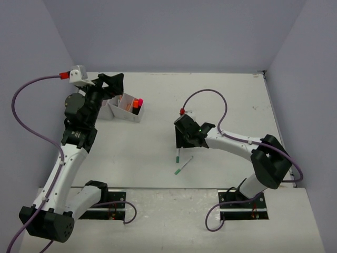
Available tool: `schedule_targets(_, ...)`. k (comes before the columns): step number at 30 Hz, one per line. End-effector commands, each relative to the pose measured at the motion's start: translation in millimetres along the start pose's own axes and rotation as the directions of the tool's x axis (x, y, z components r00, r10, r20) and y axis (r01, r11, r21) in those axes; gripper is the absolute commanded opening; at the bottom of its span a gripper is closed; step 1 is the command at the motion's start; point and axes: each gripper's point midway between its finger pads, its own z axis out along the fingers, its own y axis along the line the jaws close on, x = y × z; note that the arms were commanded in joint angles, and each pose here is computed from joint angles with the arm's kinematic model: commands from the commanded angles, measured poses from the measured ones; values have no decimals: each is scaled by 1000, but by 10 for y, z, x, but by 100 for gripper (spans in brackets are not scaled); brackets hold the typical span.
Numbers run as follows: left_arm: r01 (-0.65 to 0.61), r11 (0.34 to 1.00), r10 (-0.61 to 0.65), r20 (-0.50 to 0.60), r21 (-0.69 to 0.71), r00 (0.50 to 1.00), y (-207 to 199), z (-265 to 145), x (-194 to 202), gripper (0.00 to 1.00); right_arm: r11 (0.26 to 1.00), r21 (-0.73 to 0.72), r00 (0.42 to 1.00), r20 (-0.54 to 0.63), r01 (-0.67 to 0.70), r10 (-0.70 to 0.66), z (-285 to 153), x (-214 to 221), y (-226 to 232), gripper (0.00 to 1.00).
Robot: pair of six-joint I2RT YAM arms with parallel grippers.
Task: Sort the stationery into containers
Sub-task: Pick up the pen from the center of the board.
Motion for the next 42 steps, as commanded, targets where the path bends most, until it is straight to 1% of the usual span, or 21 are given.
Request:
schedule_targets(1,29,997,-19,-141,66,990,-166,-103,250,100,1000,3,999,-42,-23,23,39,196,159,50)
schedule_targets(4,56,987,-30,-173,149,985,-364,-150,260,100,999,38,997,-81,-13,16,141,353,157,47)
schedule_targets(6,48,985,-18,-175,165,984,-413,-162,246,100,997,70,994,-102,-25,32,213,459,111,45)
schedule_targets(8,39,988,-8,-198,149,980,-392,-185,294,100,996,78,993,-113,-33,42,269,525,88,43)
schedule_targets(14,30,989,0,-205,144,979,-398,-224,305,100,994,113,987,-157,-12,29,423,632,61,24)
schedule_targets(18,50,992,-24,-218,114,976,-333,-226,392,100,991,136,986,-166,13,10,501,628,61,0)
schedule_targets(19,62,993,-39,-219,96,975,-305,-222,409,100,990,140,987,-163,18,5,508,615,58,0)
schedule_targets(21,72,994,-50,-237,82,970,-251,-222,530,100,990,134,991,-134,34,-16,488,499,88,0)
schedule_targets(23,102,991,-78,-253,83,964,-239,-228,628,100,994,93,995,-86,51,-43,380,307,191,0)
schedule_targets(24,115,990,-88,-270,85,959,-236,-236,701,100,995,81,997,-51,60,-56,311,191,227,0)
schedule_targets(26,157,979,-114,-285,133,952,-293,-204,825,100,993,-22,991,78,114,-112,11,-196,425,0)
schedule_targets(28,214,951,-134,-328,223,935,-459,-218,926,100,970,-146,965,206,192,-160,-321,-462,602,0)
schedule_targets(30,299,897,-155,-401,326,903,-671,-267,1049,100,944,-199,921,342,262,-184,-640,-695,654,0)
schedule_targets(31,339,853,-160,-419,397,894,-803,-302,1063,100,934,-212,900,392,289,-190,-761,-776,660,0)
schedule_targets(32,386,788,-168,-435,480,884,-966,-372,1039,100,920,-228,883,425,319,-201,-835,-820,673,0)
schedule_targets(33,463,718,-179,-505,520,844,-1103,-495,1069,100,905,-239,864,455,351,-215,-895,-858,685,0)
schedule_targets(34,499,675,-184,-531,544,827,-1171,-532,1085,100,896,-263,859,469,357,-205,-983,-877,707,0)
schedule_targets(37,569,549,-142,-602,613,785,-1498,-660,1216,100,866,-303,816,548,399,-184,-1247,-963,757,0)
schedule_targets(38,581,519,-125,-617,627,777,-1581,-698,1260,100,861,-308,802,572,404,-172,-1334,-1000,755,0)
schedule_targets(40,583,507,-106,-626,634,773,-1689,-727,1359,100,874,-302,793,593,382,-141,-1418,-1058,712,0)
schedule_targets(42,579,525,-119,-620,623,775,-1701,-686,1408,99,882,-296,782,612,367,-120,-1503,-1095,662,0)
